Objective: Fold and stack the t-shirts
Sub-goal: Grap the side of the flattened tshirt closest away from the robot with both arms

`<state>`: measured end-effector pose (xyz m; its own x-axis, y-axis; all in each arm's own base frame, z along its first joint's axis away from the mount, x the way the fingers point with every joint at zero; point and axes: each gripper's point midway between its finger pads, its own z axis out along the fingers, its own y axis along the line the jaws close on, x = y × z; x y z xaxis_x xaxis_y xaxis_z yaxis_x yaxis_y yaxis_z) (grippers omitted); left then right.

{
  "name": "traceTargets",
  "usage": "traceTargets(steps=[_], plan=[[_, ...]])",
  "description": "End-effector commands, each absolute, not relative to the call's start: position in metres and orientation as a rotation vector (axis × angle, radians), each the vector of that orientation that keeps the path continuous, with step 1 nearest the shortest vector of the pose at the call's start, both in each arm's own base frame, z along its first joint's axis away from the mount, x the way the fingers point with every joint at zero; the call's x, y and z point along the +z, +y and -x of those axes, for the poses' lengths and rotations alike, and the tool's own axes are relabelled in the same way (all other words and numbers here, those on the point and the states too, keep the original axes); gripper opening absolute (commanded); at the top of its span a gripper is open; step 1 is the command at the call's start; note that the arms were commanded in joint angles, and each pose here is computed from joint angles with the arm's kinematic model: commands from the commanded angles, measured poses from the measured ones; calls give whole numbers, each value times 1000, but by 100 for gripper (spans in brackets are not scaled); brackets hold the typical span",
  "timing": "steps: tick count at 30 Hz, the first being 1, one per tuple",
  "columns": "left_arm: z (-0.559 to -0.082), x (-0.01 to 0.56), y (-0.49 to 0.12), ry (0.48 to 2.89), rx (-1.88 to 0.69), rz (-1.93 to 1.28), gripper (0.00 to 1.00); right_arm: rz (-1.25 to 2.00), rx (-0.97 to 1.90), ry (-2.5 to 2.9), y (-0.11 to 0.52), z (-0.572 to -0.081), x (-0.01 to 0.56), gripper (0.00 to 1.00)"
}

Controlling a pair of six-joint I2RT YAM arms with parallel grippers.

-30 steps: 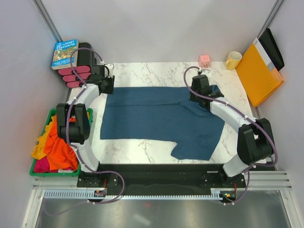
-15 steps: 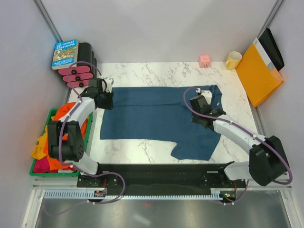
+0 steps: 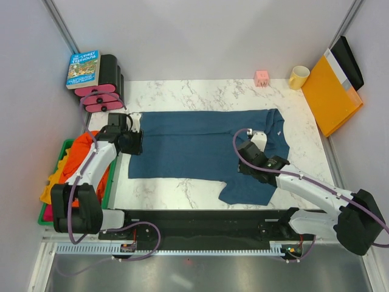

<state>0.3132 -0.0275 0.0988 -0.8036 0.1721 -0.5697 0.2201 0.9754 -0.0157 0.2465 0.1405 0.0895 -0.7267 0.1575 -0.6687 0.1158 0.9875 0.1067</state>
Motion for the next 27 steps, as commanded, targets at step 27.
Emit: traceTargets(steps=[27], plan=[[-236,35,7,3073,-130,-343,53,-92,-41,2265,152,-258,102,52]])
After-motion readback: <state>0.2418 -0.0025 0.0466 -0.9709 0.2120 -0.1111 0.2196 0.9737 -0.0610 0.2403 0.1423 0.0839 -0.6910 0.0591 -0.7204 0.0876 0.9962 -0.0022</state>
